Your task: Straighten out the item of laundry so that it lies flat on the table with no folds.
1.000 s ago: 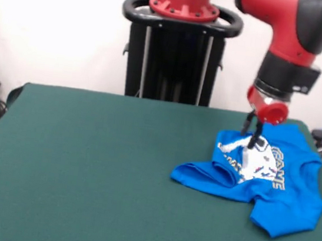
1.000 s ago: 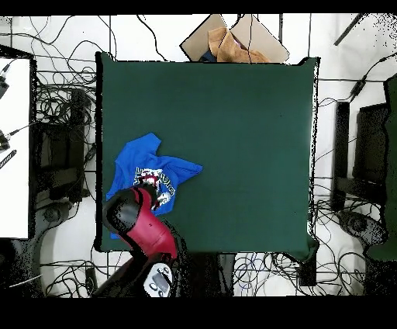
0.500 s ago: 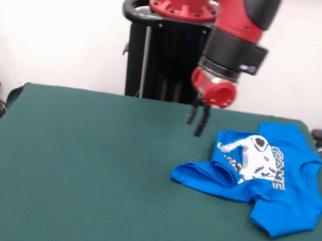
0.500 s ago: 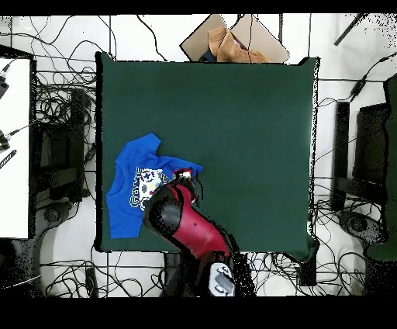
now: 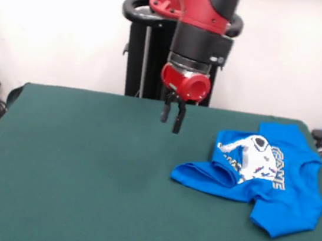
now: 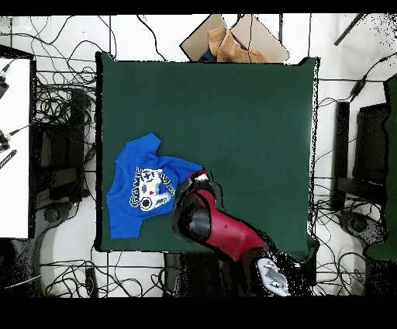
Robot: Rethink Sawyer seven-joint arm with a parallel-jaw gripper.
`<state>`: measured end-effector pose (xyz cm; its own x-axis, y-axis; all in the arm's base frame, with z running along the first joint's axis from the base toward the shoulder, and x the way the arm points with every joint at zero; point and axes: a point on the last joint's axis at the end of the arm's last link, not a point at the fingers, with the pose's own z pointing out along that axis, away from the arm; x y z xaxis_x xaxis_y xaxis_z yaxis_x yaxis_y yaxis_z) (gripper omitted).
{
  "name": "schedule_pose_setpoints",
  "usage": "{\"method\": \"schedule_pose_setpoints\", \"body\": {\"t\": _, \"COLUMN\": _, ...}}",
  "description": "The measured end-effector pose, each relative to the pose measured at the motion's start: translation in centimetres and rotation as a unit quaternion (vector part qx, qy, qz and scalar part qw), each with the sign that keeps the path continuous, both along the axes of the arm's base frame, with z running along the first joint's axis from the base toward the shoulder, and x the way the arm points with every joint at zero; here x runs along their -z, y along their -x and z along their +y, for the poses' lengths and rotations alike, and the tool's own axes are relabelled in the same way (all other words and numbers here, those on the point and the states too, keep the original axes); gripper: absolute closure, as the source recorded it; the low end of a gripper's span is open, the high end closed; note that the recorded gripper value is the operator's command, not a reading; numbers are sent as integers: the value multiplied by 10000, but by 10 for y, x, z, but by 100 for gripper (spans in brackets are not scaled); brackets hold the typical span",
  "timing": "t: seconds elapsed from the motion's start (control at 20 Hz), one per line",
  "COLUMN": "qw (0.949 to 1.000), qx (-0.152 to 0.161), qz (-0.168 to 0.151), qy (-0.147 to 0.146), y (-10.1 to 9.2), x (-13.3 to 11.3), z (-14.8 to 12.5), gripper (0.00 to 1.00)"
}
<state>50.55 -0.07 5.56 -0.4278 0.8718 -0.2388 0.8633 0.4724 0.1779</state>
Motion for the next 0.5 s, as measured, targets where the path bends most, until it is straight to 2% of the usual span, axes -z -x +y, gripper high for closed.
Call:
{"method": "schedule_pose_setpoints", "body": {"t": 0.2, "qw": 9974, "qx": -497, "qz": 156, "qy": -498, "y": 11, "x": 0, "z": -17, "gripper": 0}}
{"method": "schedule_pose_setpoints", "body": {"t": 0.35, "qw": 9919, "qx": -907, "qz": 436, "qy": -777, "y": 27, "x": -7, "z": -28, "gripper": 0}}
{"method": "schedule_pose_setpoints", "body": {"t": 0.5, "qw": 9847, "qx": -1291, "qz": 732, "qy": -914, "y": 43, "x": -16, "z": -33, "gripper": 0}}
